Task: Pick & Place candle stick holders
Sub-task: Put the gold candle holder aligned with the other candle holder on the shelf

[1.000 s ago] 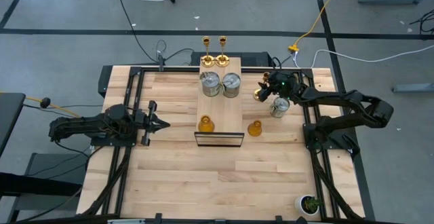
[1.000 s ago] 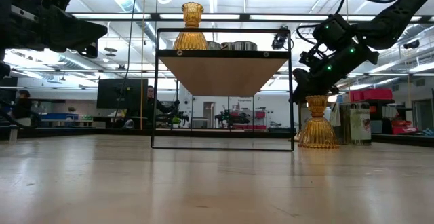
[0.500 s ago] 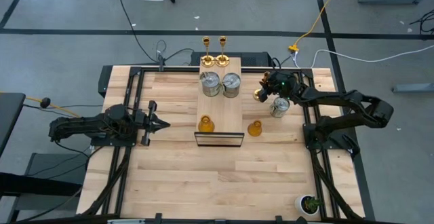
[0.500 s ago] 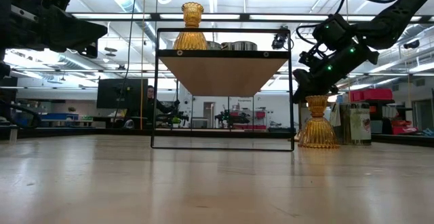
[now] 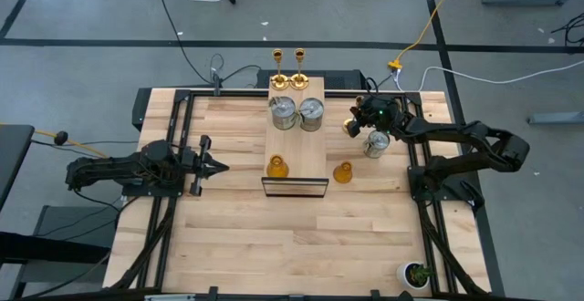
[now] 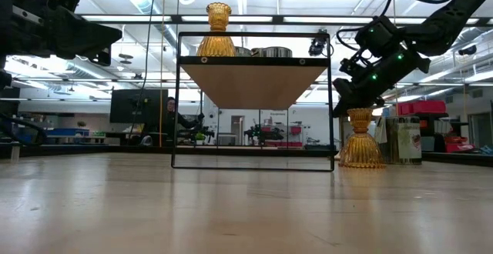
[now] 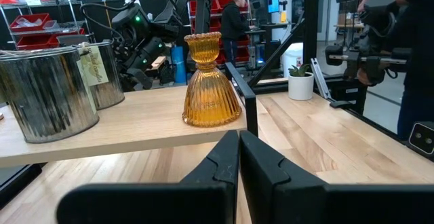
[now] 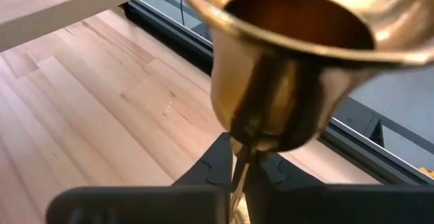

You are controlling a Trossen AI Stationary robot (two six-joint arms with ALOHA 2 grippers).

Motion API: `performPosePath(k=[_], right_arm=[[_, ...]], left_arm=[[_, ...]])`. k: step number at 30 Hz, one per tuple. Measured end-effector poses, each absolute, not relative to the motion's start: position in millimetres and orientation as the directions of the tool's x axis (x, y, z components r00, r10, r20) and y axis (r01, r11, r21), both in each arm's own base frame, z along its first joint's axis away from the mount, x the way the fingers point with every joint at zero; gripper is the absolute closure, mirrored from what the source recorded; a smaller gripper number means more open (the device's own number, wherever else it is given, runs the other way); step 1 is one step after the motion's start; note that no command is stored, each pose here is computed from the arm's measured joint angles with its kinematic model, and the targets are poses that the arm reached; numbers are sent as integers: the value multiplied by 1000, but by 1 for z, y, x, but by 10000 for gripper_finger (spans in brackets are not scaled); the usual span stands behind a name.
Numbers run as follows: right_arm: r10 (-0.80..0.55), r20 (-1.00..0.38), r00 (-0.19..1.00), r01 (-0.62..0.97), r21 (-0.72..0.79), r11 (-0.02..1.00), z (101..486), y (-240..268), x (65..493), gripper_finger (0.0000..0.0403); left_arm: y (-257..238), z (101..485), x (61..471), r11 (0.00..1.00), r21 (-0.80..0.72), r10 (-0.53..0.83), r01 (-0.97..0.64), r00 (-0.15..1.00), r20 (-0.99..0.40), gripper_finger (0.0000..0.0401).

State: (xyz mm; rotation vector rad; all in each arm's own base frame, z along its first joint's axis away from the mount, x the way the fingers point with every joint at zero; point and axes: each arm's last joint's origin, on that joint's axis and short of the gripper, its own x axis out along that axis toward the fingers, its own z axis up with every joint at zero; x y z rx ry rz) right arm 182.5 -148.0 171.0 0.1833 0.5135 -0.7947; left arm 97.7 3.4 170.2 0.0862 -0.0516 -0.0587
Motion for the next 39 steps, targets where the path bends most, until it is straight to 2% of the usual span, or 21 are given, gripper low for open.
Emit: performPosePath(k=[16, 27, 34, 39], right_arm=[[-638, -498, 587, 722, -34, 691, 173, -148, 182, 388], [-669, -400, 627, 724, -19, 689, 190, -146, 180, 389], [-678, -366, 638, 721, -24, 692, 224, -150, 185, 389], [-670, -396, 628, 703, -81, 706, 259, -155, 191, 389]], left_arm=[[3, 170, 98, 995, 88, -61, 57, 997, 49, 383], [3, 170, 98, 995, 87, -61, 56, 997, 49, 383], [3, 170, 98, 995, 88, -61, 56, 997, 49, 383], [3, 170, 98, 995, 87, -61, 56, 997, 49, 383]])
